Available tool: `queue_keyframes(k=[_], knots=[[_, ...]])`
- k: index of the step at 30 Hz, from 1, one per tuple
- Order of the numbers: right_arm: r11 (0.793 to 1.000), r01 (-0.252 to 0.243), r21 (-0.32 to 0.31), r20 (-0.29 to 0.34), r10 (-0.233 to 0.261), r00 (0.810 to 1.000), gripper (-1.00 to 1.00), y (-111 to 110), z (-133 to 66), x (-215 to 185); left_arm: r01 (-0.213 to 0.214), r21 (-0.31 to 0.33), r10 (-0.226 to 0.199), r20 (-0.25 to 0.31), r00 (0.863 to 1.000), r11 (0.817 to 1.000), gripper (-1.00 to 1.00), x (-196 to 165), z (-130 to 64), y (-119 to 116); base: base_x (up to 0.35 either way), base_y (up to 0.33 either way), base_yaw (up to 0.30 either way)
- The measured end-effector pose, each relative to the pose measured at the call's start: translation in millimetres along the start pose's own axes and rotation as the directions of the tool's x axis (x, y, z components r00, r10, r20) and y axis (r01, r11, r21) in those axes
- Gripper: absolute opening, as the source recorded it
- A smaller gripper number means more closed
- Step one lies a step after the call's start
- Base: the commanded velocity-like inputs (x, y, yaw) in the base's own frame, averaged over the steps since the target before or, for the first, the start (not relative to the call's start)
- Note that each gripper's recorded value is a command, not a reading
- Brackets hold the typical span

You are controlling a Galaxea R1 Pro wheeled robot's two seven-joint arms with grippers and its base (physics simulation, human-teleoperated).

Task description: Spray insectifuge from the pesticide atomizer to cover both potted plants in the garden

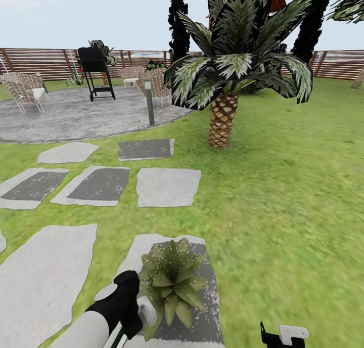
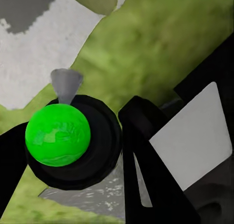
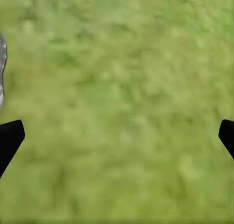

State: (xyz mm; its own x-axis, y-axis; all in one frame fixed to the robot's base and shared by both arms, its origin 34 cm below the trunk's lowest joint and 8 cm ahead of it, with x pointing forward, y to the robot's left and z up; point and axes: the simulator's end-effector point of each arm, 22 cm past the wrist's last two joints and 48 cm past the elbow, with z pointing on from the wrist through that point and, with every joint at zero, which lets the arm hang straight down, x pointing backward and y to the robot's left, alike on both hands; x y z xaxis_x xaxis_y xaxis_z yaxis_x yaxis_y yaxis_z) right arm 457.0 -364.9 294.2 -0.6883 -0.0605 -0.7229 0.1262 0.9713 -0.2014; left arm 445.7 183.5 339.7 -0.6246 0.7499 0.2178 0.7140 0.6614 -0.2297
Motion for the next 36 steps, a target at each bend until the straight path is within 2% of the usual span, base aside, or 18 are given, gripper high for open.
queue_keyframes(k=[3,6,7,12,18,23,29,36], knots=[[1.000,0.000,0.000,0.000,0.000,1.000,1.00,0,0.0,0,0.012,-0.011,-0.012,0.014,1.000,1.000,-1.00,-3,-3.9,5,0.000,0.000,0.000],[1.000,0.000,0.000,0.000,0.000,1.000,1.00,0,0.0,0,0.026,-0.054,-0.022,0.088,0.996,0.998,-1.00,-28,-30.9,21,0.000,0.000,0.000],[1.000,0.000,0.001,0.000,0.000,1.000,1.00,-1,0.0,0,0.029,-0.062,-0.023,0.099,0.995,0.998,-1.00,-31,-34.7,23,0.000,0.000,0.000],[1.000,0.001,0.001,0.000,-0.001,1.000,1.00,-1,0.0,0,0.023,-0.058,-0.018,0.078,0.997,0.998,-1.00,-19,-23.4,19,0.000,0.000,0.000],[1.000,0.001,0.001,0.001,-0.001,1.000,1.00,-1,0.0,0,0.017,-0.004,-0.017,0.019,1.000,1.000,-1.00,14,14.3,-13,0.000,0.000,0.000],[1.000,0.001,0.001,0.002,-0.001,1.000,1.00,-1,0.2,0,0.012,-0.020,-0.012,0.022,1.000,1.000,-1.00,12,12.9,-12,0.000,0.000,0.000],[1.000,0.000,0.000,0.002,0.000,1.000,1.00,0,0.1,-1,0.029,-0.108,-0.026,0.032,0.999,0.994,-1.00,11,11.3,9,0.000,0.000,0.000],[1.000,0.000,0.000,0.002,0.000,1.000,1.00,0,0.1,-1,0.037,-0.116,-0.033,0.038,0.999,0.993,-1.00,11,10.7,12,0.000,0.000,0.178]])
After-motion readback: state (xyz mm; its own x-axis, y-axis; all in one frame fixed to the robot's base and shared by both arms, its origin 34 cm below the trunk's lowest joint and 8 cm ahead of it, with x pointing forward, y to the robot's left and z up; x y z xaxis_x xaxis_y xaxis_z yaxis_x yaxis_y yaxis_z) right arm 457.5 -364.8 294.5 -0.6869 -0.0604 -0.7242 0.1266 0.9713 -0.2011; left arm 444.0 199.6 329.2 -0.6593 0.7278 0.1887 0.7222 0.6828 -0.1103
